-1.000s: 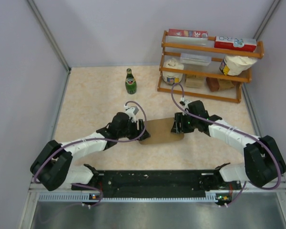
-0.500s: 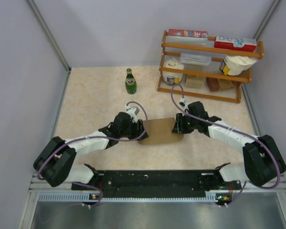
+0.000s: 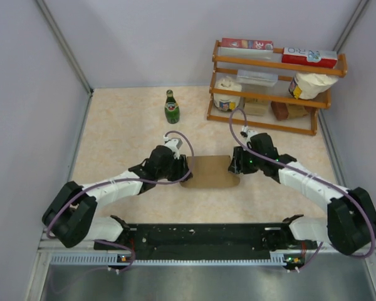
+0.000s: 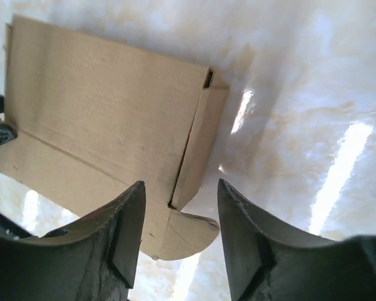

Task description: Fold the paper box

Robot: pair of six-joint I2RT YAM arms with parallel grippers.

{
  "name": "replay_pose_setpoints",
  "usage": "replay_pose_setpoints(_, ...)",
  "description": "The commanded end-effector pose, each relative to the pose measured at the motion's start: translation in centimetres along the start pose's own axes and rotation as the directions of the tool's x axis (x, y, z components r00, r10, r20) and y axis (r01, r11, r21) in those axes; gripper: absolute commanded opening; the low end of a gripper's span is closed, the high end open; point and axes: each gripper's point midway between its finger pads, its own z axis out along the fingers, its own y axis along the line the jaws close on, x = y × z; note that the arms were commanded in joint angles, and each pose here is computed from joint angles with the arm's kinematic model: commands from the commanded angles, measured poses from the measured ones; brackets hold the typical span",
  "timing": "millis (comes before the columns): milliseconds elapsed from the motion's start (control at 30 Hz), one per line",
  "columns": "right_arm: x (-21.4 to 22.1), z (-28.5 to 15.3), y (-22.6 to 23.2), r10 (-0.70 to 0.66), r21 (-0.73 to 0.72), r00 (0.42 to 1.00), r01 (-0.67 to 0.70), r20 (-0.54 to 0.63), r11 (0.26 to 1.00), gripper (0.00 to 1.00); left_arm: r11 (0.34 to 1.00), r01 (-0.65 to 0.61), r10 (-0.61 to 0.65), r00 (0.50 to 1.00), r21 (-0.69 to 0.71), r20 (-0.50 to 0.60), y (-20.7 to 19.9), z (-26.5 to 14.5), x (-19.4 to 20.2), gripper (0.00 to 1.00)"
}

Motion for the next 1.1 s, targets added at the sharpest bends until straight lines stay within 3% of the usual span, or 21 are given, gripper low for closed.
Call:
replay_pose_setpoints(0, -4.5, -3.4, -0.7, -0.044, 0.100, 0.977, 0.024, 0.208, 0.995, 0.65, 0.995, -0.034, 0.047, 0.987, -0.089, 0.153, 0.1, -2.3, -4.5, 0.52)
replay_pose_setpoints(67, -5.6, -4.6, -1.2, -0.043, 0.129, 0.963, 0.008, 0.266, 0.992, 0.92, 0.989, -0.031, 0.060, 0.978, -0.146, 0.198, 0.7, -3.6, -5.6, 0.60)
replay_pose_setpoints(100, -6.1, -5.2, -1.2, -0.035, 0.131, 0.955, -0.004, 0.293, 0.991, 0.99, 0.987, -0.027, 0.062, 0.975, -0.159, 0.215, 0.9, -4.1, -5.9, 0.69)
replay_pose_setpoints(200, -6.9, -6.2, -1.3, -0.016, 0.126, 0.939, -0.030, 0.344, 0.992, 0.99, 0.987, -0.021, 0.064, 0.959, -0.157, 0.276, 0.5, -5.4, -7.1, 0.99)
replay_pose_setpoints(367, -6.7, -6.1, -2.0, 0.043, 0.171, 0.948, -0.101, 0.314, 0.980, 0.99, 0.994, -0.047, 0.073, 0.960, -0.102, 0.269, -0.7, -6.1, -7.0, 0.99)
replay_pose_setpoints(467, -5.3, -5.6, -0.6, 0.066, 0.100, 0.970, -0.091, 0.236, 0.991, 0.99, 0.999, -0.032, 0.041, 0.971, -0.042, 0.235, -2.0, -5.9, -5.8, 0.99)
replay_pose_setpoints(867, 0.9, -4.1, 1.7, 0.060, 0.093, 0.995, -0.067, 0.084, 0.993, 0.99, 0.996, -0.036, 0.045, 0.991, -0.076, 0.129, -2.5, -4.3, -0.5, 0.99)
replay_pose_setpoints(1067, 1.9, -3.3, 1.5, 0.070, 0.088, 0.997, -0.073, 0.046, 0.993, 0.89, 0.996, -0.036, 0.046, 0.992, -0.083, 0.114, -2.5, -3.6, -0.5, 0.99)
